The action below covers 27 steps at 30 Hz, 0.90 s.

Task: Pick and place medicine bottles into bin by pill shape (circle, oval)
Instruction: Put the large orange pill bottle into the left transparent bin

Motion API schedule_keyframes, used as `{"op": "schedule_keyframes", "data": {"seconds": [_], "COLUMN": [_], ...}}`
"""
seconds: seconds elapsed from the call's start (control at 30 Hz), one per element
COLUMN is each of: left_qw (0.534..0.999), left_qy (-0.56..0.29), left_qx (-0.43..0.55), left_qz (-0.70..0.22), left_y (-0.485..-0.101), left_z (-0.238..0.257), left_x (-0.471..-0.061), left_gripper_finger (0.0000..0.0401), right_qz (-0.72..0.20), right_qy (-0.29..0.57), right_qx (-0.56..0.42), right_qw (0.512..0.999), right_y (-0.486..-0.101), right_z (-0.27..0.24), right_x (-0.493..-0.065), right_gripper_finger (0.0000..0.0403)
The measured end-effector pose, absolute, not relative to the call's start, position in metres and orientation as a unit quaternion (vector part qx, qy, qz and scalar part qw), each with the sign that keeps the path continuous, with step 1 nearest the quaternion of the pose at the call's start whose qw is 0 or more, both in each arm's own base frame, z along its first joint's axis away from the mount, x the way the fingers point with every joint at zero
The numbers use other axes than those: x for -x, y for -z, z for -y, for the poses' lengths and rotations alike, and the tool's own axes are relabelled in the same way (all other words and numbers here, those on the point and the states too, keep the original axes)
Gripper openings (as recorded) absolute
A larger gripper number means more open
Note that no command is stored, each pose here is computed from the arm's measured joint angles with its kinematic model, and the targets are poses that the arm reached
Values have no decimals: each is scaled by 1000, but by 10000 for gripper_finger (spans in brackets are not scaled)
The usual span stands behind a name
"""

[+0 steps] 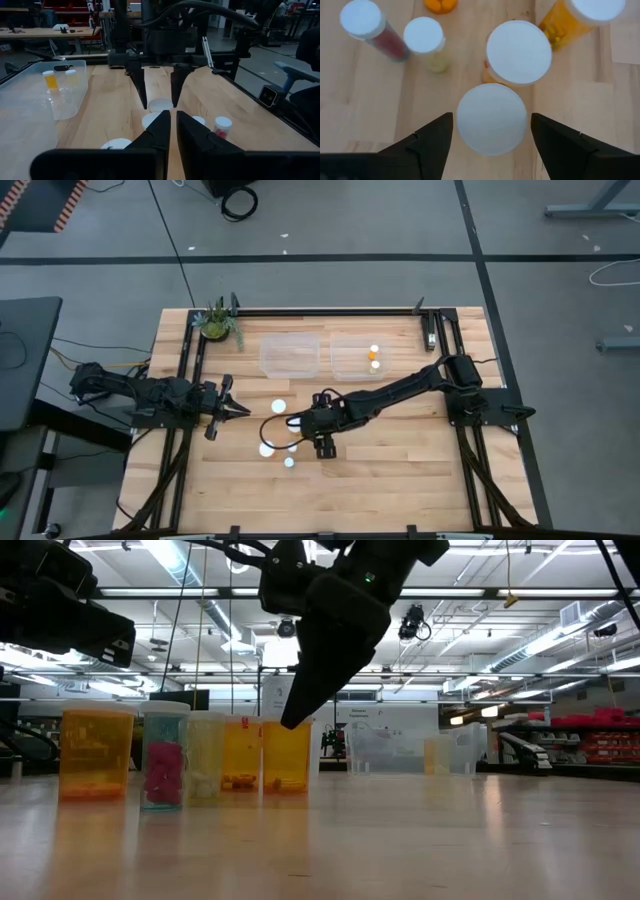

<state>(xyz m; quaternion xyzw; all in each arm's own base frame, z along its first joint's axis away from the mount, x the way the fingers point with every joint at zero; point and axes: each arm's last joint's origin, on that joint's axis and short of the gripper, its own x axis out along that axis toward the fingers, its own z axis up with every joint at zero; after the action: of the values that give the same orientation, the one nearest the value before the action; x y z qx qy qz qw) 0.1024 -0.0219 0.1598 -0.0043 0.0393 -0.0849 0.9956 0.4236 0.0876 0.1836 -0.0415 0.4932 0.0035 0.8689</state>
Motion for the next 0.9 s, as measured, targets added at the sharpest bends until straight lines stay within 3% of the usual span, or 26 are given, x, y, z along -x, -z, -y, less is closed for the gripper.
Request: {"op": "schedule_keyframes", "data": {"seconds": [0.4, 0.9], "left_qw": [996, 996], "left_qy": [85, 85], "left_qx": [4, 4], "left_qz": [-39, -40], "left_y": [-160, -160], "left_z": [22, 22], "left_x": [-102, -102], "left_gripper_finger": [32, 31], "right_qz": [-495, -498], "right_qy": [-11, 19], "right_qx": [34, 60], "right_qw": [868, 865], "right_y": [-183, -202], "right_z": [-84, -72], "right_x": [-424, -417], "right_gripper_finger": [224, 227]}}
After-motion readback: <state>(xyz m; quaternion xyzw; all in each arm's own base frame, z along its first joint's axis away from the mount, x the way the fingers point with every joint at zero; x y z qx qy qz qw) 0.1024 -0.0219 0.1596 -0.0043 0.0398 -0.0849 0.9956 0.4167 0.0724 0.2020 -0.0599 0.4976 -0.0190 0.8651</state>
